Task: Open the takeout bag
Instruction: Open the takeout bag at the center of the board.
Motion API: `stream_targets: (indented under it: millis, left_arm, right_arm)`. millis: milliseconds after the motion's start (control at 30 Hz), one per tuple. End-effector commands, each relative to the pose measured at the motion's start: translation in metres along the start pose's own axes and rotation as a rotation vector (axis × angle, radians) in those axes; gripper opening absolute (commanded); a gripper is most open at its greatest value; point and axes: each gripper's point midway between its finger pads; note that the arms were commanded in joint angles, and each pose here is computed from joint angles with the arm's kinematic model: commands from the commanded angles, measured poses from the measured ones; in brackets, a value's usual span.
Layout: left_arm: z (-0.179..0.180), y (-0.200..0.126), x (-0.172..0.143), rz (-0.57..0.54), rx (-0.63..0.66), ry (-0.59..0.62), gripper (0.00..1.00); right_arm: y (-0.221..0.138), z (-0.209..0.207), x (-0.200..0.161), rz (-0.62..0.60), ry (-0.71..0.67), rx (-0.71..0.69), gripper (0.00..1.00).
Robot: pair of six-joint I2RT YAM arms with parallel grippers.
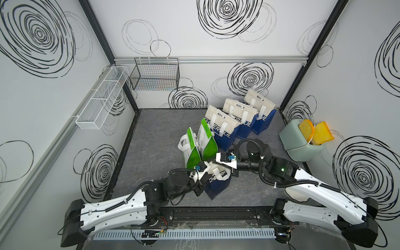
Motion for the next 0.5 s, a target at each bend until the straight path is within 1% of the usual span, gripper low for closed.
stream_targets:
  millis: [0, 233, 267, 333, 467]
  left_arm:
    - [-0.0002, -0.0056, 0.0259, -0.059, -0.001, 0.011, 0.0]
    - [0.0024, -0.0081, 0.0255, -0.047, 0.012, 0.035, 0.0]
    - [0.0014, -0.0078, 0.0252, -0.05, 0.006, 0.039, 0.0]
    - [0.0003, -0.0073, 0.0256, -0.051, 0.0, 0.039, 0.0]
    - [0.0027, -0.0063, 0.0228, -0.041, 0.014, 0.036, 0.0]
  right_arm:
    - [-0.0089, -0.0091, 0.0232, -0.067, -0.011, -0.029, 0.0]
    - [-0.0109, -0.0058, 0.0257, -0.095, 0.0, -0.009, 0.0]
    - [-0.0112, -0.0048, 0.0256, -0.097, -0.001, -0.004, 0.01]
    - [-0.0117, -0.0055, 0.0249, -0.096, 0.0, -0.009, 0.08]
    - [-0.0162, -0.0076, 0.0282, -0.113, -0.005, -0.031, 0.28]
Point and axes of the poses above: each gripper's point midway between its finger pads, its own y axis out along the fingers, its own z axis along the line the jaws close on, x = y × z, and after that the axes turned 10 degrees about y, right-handed
